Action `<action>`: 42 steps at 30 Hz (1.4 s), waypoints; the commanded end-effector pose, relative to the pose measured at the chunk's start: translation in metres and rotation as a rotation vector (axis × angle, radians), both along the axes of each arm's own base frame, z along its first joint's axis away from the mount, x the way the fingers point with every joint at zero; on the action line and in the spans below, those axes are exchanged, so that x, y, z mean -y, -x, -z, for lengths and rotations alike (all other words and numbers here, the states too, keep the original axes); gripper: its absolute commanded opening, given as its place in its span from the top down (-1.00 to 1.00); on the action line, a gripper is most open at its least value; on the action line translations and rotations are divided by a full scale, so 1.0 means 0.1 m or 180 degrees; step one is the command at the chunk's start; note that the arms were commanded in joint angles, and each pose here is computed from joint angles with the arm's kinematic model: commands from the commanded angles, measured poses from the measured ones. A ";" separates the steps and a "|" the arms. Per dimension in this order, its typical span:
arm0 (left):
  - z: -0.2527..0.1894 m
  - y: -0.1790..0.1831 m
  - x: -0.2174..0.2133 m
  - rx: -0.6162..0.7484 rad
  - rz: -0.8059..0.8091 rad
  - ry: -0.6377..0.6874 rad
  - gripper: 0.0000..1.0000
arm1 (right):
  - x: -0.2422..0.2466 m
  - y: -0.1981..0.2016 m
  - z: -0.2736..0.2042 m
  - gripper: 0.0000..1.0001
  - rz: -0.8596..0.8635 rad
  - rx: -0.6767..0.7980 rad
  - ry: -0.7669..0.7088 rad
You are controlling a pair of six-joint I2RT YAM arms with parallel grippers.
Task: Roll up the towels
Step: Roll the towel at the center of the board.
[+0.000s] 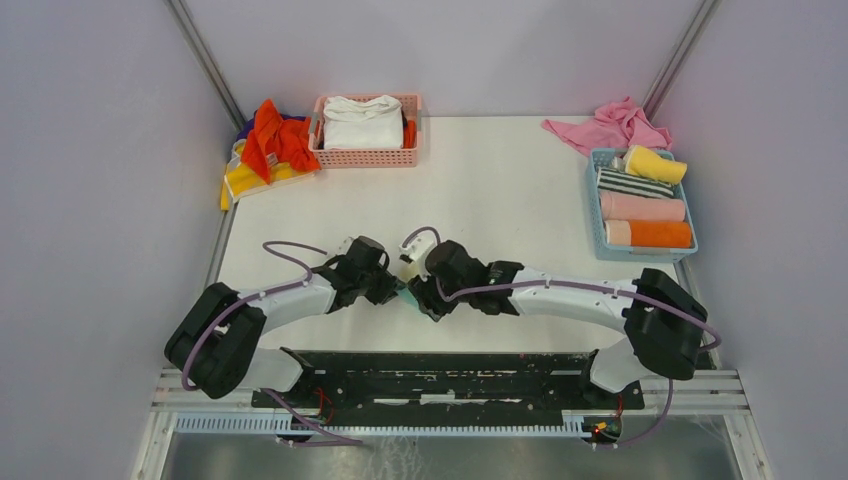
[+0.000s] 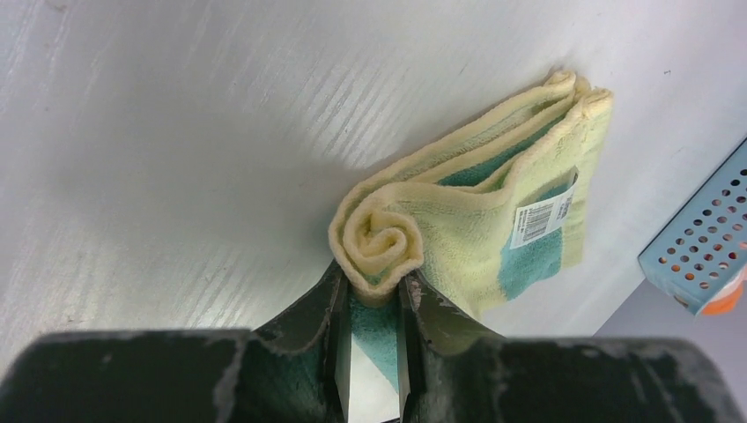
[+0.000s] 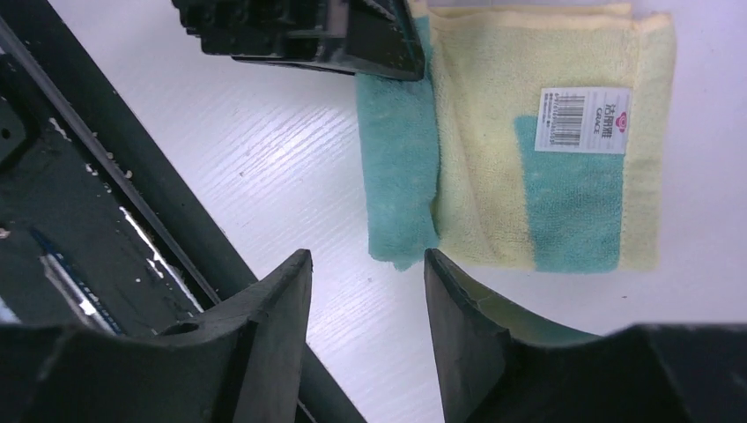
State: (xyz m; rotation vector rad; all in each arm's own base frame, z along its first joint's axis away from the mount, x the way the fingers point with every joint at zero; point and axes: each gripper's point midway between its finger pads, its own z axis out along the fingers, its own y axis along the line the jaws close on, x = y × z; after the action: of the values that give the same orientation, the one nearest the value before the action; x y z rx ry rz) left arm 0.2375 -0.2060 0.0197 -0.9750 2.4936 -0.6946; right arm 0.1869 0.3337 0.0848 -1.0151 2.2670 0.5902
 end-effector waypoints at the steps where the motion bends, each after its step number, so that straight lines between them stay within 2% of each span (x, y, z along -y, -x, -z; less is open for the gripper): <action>1: 0.21 0.17 -0.22 -0.0327 -0.0220 -0.0363 0.82 | -0.04 -0.16 -0.11 -0.14 0.0087 0.0763 0.0254; 8: 0.18 0.17 -0.20 -0.0298 -0.0239 -0.0329 0.79 | -0.25 -0.05 0.11 -0.15 -0.0069 0.1098 0.0463; 14: 0.19 0.17 -0.20 -0.0313 -0.0265 -0.0326 0.76 | -0.21 -0.03 0.45 -0.13 -0.0143 0.1045 0.0830; 19: 0.22 0.23 -0.28 -0.0361 -0.0407 -0.0320 0.74 | 0.00 0.00 0.68 -0.02 -0.0086 0.0923 0.1205; 24: 0.22 0.31 -0.38 -0.0373 -0.0551 -0.0321 0.73 | 0.17 0.02 0.84 0.18 -0.0094 0.0858 0.1585; 29: 0.16 0.36 -0.53 -0.0270 -0.0747 -0.0322 0.60 | 0.20 0.04 0.93 0.63 -0.0162 0.0774 0.1778; 32: 0.08 0.34 -0.55 -0.0128 -0.0799 -0.0251 0.33 | 0.18 0.11 0.91 0.93 -0.0274 0.0628 0.1632; 36: -0.13 0.23 -0.58 0.0189 -0.0806 -0.0191 -0.20 | 0.05 0.30 0.90 0.99 -0.0489 -0.0102 0.1030; 42: -0.51 0.11 -0.59 0.0672 -0.0662 -0.0139 -0.43 | -0.12 0.40 0.79 0.99 -0.0529 -0.1281 -0.0009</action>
State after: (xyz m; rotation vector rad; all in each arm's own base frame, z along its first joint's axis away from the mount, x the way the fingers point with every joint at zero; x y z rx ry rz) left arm 0.2150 -0.1558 0.0465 -1.1727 2.2661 -0.6483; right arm 0.1936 0.3549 0.0261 -1.2045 2.2888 0.4944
